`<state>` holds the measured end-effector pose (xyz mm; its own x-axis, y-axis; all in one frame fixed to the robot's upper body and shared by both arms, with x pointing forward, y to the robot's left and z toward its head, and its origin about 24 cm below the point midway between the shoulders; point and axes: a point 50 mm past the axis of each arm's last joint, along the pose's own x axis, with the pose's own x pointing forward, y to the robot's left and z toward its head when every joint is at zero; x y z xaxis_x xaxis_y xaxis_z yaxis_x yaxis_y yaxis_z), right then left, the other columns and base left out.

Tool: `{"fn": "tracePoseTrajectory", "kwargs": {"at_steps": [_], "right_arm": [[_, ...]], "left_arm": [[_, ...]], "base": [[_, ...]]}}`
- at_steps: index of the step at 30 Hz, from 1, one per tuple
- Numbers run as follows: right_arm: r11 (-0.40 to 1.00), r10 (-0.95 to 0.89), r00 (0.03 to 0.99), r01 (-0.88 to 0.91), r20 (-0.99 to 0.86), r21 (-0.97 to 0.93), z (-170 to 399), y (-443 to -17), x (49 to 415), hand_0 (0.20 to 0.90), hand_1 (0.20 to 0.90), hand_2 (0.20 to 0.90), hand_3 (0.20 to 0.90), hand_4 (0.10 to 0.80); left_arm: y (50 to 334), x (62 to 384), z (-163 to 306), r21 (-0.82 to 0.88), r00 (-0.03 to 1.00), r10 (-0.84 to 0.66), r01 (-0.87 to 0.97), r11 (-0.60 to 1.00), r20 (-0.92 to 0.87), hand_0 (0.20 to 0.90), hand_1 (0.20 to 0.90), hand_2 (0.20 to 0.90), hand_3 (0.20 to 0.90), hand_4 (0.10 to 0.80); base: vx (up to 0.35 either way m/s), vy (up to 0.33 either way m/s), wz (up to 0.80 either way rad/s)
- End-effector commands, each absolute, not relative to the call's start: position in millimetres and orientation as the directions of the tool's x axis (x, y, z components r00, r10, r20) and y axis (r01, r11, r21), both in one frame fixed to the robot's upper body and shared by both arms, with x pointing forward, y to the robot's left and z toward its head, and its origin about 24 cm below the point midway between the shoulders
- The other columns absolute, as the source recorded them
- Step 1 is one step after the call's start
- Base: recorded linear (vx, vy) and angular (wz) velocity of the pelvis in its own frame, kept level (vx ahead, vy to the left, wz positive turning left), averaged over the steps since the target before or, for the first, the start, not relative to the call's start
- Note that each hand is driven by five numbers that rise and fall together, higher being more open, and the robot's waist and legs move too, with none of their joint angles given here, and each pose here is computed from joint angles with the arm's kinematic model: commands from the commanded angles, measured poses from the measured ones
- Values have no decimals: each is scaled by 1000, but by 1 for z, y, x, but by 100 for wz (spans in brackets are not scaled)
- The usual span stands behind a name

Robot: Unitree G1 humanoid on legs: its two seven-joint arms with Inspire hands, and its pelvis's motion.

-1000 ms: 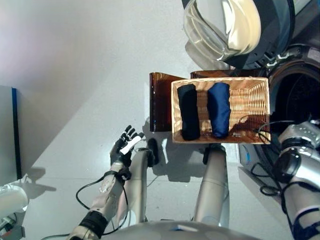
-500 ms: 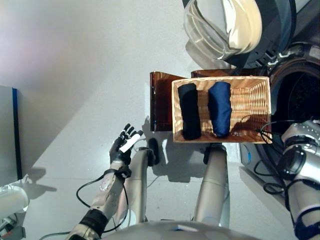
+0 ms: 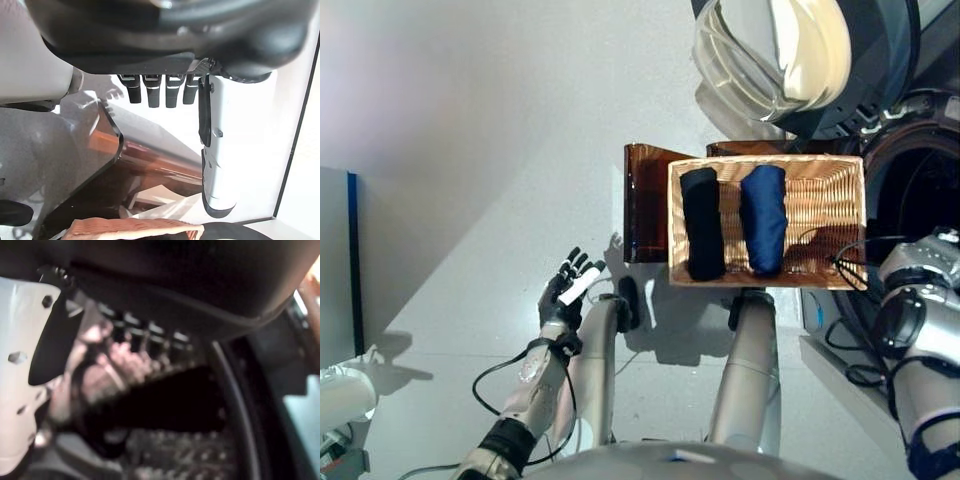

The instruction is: Pick up the clothes and place them into the washing machine

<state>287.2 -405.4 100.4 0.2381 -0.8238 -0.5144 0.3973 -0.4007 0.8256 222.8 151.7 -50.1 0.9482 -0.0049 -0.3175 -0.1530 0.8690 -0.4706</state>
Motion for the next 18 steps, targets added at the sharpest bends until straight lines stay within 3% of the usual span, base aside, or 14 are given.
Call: {"fn": "tracePoseTrajectory", "kwargs": {"at_steps": [1, 14, 18], "right_arm": [[-227, -887, 263, 467, -379, 855, 114, -403, 295, 900, 900, 900, 900, 800], [-249, -802, 265, 667, -535, 702, 26, -363, 279, 900, 900, 900, 900, 800], [-195, -793, 277, 728, -543, 657, 1, -348, 270, 900, 900, 900, 900, 800]], "left_arm": [[182, 222, -35, -452, 973, 78, -172, 875, -219, 900, 900, 900, 900, 800], [188, 216, -48, -438, 960, 93, -206, 875, -265, 900, 900, 900, 900, 800], [191, 212, -54, -427, 951, 118, -237, 873, -287, 900, 900, 900, 900, 800]], "base": [[10, 8, -7], [63, -22, 3], [72, -42, -3]]}}
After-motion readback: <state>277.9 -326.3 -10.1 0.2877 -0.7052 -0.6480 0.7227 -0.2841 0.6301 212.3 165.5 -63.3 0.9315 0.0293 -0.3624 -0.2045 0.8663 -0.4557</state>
